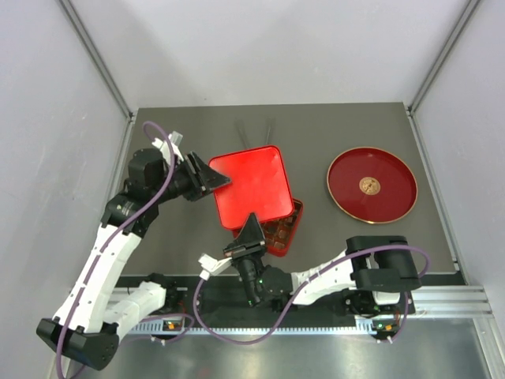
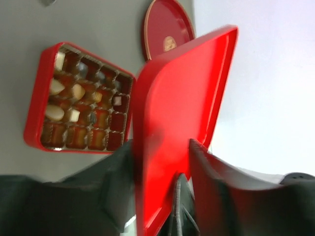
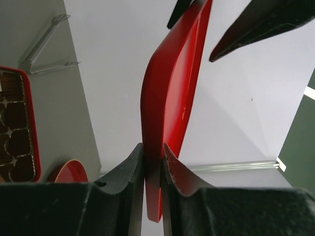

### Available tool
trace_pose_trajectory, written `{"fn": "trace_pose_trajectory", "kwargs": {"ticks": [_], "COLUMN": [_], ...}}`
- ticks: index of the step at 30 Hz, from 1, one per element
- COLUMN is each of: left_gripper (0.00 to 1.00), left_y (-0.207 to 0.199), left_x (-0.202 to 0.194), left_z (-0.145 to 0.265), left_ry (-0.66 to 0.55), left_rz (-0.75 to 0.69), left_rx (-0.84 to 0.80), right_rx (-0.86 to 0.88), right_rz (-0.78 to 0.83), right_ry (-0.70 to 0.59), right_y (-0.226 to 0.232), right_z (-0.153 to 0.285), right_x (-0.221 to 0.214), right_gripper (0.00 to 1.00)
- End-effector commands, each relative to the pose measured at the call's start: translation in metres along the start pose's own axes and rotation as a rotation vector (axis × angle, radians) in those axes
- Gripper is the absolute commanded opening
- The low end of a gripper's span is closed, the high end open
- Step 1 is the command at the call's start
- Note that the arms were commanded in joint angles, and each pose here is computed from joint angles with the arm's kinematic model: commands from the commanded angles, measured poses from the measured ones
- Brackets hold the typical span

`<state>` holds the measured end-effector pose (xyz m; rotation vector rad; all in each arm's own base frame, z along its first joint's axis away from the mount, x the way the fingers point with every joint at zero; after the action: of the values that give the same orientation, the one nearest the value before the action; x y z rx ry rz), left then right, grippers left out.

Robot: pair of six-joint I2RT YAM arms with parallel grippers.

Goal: Pack the chocolate

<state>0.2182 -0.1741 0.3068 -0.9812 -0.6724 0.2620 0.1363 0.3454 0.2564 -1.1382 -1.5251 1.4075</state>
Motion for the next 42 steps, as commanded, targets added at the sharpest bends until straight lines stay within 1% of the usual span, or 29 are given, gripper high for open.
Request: {"fn": "trace_pose_trajectory", "kwargs": {"ticks": [1, 2, 3, 4, 9, 11, 14, 20, 21, 22, 23, 24, 25, 26, 27, 28, 29, 30, 31, 32, 34, 35, 36, 37, 38, 39, 40, 41, 42], "left_gripper": [0.55, 0.57, 0.62, 0.68, 0.71, 0.73, 0.75, 0.75, 0.76, 0.77, 0.77, 0.77, 0.77, 0.77, 0.77, 0.77, 0.77, 0.77, 0.77, 0.77, 0.77, 0.78, 0.78, 0.78, 0.78, 0.78, 0.78, 0.78, 0.78], "left_y": [-0.045, -0.041, -0.049, -0.048, -0.056, -0.067, -0.070, -0.047, -0.044, -0.042, -0.038, -0.037, -0.037, -0.037, -0.036, -0.034, -0.035, -0.035, -0.032, -0.037, -0.036, -0.039, -0.050, -0.048, -0.052, -0.069, -0.064, -0.065, -0.067], "left_x": [0.021, 0.025, 0.032, 0.036, 0.068, 0.077, 0.089, 0.098, 0.098, 0.098, 0.096, 0.096, 0.094, 0.091, 0.090, 0.088, 0.089, 0.087, 0.085, 0.083, 0.078, 0.074, 0.069, 0.061, 0.056, 0.048, 0.041, 0.036, 0.033], "left_z": [0.015, 0.013, 0.017, 0.015, 0.033, 0.042, 0.049, 0.048, 0.047, 0.045, 0.042, 0.040, 0.038, 0.035, 0.034, 0.033, 0.034, 0.035, 0.034, 0.034, 0.034, 0.033, 0.034, 0.028, 0.027, 0.027, 0.020, 0.017, 0.014], "left_ry": [-0.062, -0.075, -0.099, -0.107, -0.253, -0.293, -0.343, -0.388, -0.392, -0.393, -0.381, -0.376, -0.368, -0.349, -0.345, -0.341, -0.346, -0.349, -0.343, -0.337, -0.323, -0.308, -0.290, -0.256, -0.239, -0.208, -0.172, -0.146, -0.122], "left_rz": [-0.098, -0.098, -0.121, -0.147, -0.214, -0.248, -0.274, -0.307, -0.310, -0.310, -0.306, -0.296, -0.292, -0.289, -0.286, -0.285, -0.286, -0.295, -0.300, -0.316, -0.332, -0.345, -0.381, -0.386, -0.395, -0.429, -0.425, -0.410, -0.413], "left_rx": [-0.124, -0.089, -0.097, -0.082, 0.029, 0.025, 0.065, 0.185, 0.195, 0.198, 0.200, 0.194, 0.185, 0.168, 0.163, 0.165, 0.160, 0.153, 0.155, 0.123, 0.101, 0.070, -0.012, -0.047, -0.093, -0.209, -0.237, -0.268, -0.302], "right_rx": [-0.072, -0.070, -0.068, -0.067, -0.066, -0.065, -0.062, -0.062, -0.066, -0.071, -0.023, -0.028, 0.149, 0.230, 0.356, 0.355, 0.354, 0.367, 0.358, 0.391, 0.402, 0.393, 0.442, 0.439, 0.481, 0.510, 0.514, 0.595, 0.626], "right_rz": [-0.328, -0.353, -0.370, -0.409, -0.475, -0.481, -0.525, -0.704, -0.747, -0.870, -0.743, -1.082, -0.844, -0.982, -1.158, -1.264, -1.319, -1.386, -1.422, -1.485, -1.594, -1.643, -1.697, -1.725, -1.752, -1.802, -1.826, -1.833, -1.870], "right_ry": [0.070, 0.079, 0.090, 0.103, 0.124, 0.126, 0.136, 0.157, 0.154, 0.147, 0.137, 0.082, 0.049, 0.046, -0.100, -0.099, -0.121, -0.124, -0.097, -0.169, -0.198, -0.237, -0.290, -0.286, -0.344, -0.359, -0.363, -0.430, -0.446], "right_y": [-0.037, -0.040, -0.043, -0.048, -0.057, -0.056, -0.056, -0.074, -0.085, -0.086, -0.079, -0.099, -0.071, -0.075, -0.094, -0.098, -0.106, -0.109, -0.110, -0.121, -0.130, -0.142, -0.147, -0.149, -0.155, -0.157, -0.158, -0.160, -0.162], "right_z": [-0.002, -0.002, -0.002, -0.002, 0.000, 0.001, 0.002, 0.004, 0.003, 0.001, -0.002, -0.009, -0.007, -0.024, -0.026, -0.029, -0.033, -0.033, -0.039, -0.031, -0.029, -0.021, -0.015, -0.015, -0.007, -0.003, -0.004, 0.003, 0.006], "right_x": [-0.019, -0.020, -0.022, -0.025, -0.038, -0.040, -0.044, -0.055, -0.061, -0.059, -0.055, -0.049, -0.046, -0.056, -0.048, -0.055, -0.073, -0.079, -0.097, -0.102, -0.117, -0.127, -0.123, -0.131, -0.130, -0.129, -0.134, -0.124, -0.122], "right_gripper": [0.00, 0.00, 0.00, 0.00, 0.00, 0.00, 0.00, 0.00, 0.00, 0.00, 0.00, 0.00, 0.00, 0.00, 0.00, 0.00, 0.00, 0.00, 0.00, 0.00, 0.00, 0.00, 0.00, 0.00, 0.00, 0.00, 0.00, 0.00, 0.00]}}
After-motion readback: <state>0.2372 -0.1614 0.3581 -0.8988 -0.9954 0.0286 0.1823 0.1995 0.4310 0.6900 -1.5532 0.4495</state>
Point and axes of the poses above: each gripper's point midway between its finger pads, its own z axis back along the fingers, its own y axis along the line the jaws close on, x = y × z, the point moved 2 cm from there along z, back along the fingers, and after that the axes turned 3 degrees about z, right-handed, at the moved point
